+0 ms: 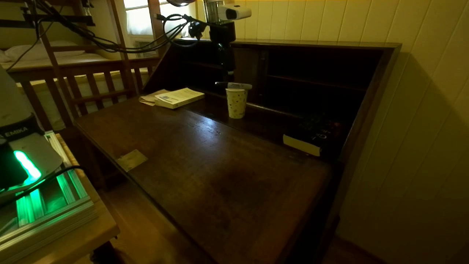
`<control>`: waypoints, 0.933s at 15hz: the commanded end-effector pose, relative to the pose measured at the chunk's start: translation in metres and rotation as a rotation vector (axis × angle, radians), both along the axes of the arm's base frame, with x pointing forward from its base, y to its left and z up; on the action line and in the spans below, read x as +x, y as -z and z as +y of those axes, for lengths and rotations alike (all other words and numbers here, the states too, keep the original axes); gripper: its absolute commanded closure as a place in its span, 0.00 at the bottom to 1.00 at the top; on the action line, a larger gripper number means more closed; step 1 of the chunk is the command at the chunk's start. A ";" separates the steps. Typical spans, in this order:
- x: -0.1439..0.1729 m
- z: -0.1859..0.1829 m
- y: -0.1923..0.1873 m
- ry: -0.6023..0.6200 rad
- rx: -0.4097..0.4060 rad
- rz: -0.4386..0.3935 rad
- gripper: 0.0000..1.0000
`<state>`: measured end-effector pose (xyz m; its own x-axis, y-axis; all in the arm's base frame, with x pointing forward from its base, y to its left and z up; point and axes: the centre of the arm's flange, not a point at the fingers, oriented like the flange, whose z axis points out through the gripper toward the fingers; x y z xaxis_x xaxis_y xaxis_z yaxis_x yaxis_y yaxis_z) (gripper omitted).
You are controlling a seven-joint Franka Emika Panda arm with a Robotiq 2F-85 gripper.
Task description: Take the marker off of the cup and put it on the book then put the cup upside down
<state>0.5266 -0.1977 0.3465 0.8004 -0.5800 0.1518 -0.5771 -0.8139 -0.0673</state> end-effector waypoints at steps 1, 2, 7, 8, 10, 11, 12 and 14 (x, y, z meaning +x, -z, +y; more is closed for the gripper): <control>0.021 -0.008 0.009 0.005 -0.017 0.004 0.00; 0.023 -0.009 0.012 0.007 -0.017 0.004 0.00; 0.032 -0.010 0.022 0.006 -0.015 0.018 0.31; 0.032 -0.011 0.023 0.004 -0.015 0.019 0.38; 0.033 -0.011 0.024 0.003 -0.016 0.021 0.53; 0.034 -0.011 0.024 0.002 -0.016 0.021 0.61; 0.034 -0.011 0.022 0.001 -0.018 0.022 0.67; 0.034 -0.010 0.021 0.001 -0.019 0.020 0.81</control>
